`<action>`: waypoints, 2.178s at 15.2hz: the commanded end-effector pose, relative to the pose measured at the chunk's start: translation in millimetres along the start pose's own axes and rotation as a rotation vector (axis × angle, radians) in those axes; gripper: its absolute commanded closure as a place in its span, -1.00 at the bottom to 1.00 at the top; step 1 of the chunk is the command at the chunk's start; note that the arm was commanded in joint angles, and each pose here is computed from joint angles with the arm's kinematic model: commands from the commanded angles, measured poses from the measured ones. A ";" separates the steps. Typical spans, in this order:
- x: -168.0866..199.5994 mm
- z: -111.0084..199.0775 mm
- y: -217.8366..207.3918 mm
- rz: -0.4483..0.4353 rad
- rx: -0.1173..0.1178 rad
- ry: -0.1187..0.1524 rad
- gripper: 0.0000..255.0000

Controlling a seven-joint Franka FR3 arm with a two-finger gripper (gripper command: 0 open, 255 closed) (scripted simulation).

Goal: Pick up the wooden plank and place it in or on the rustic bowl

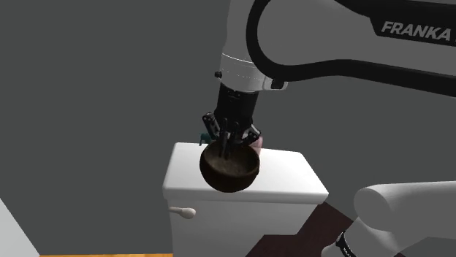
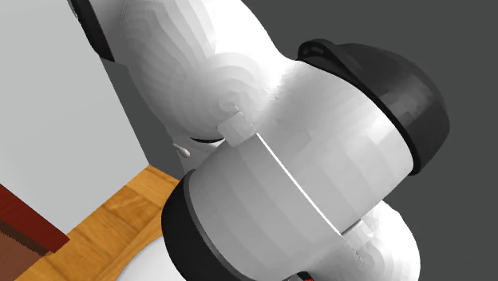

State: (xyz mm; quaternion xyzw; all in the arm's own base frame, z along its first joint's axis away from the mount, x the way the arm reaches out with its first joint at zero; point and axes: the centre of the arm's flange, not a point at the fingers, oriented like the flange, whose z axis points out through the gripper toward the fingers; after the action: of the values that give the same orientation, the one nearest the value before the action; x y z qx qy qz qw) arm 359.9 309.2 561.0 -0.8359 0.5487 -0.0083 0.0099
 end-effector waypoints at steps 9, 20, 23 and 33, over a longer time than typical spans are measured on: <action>-0.7 45.6 0.3 0.000 0.001 0.000 1.00; -0.7 45.6 0.3 0.000 0.001 0.000 -1.00; -0.7 19.2 0.3 0.000 0.001 0.000 -1.00; -0.7 -4.4 0.3 0.000 0.001 0.000 -1.00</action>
State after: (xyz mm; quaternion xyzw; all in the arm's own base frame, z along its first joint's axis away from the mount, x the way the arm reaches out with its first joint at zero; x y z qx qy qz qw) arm 359.3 309.7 565.4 -0.8359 0.5488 -0.0083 0.0102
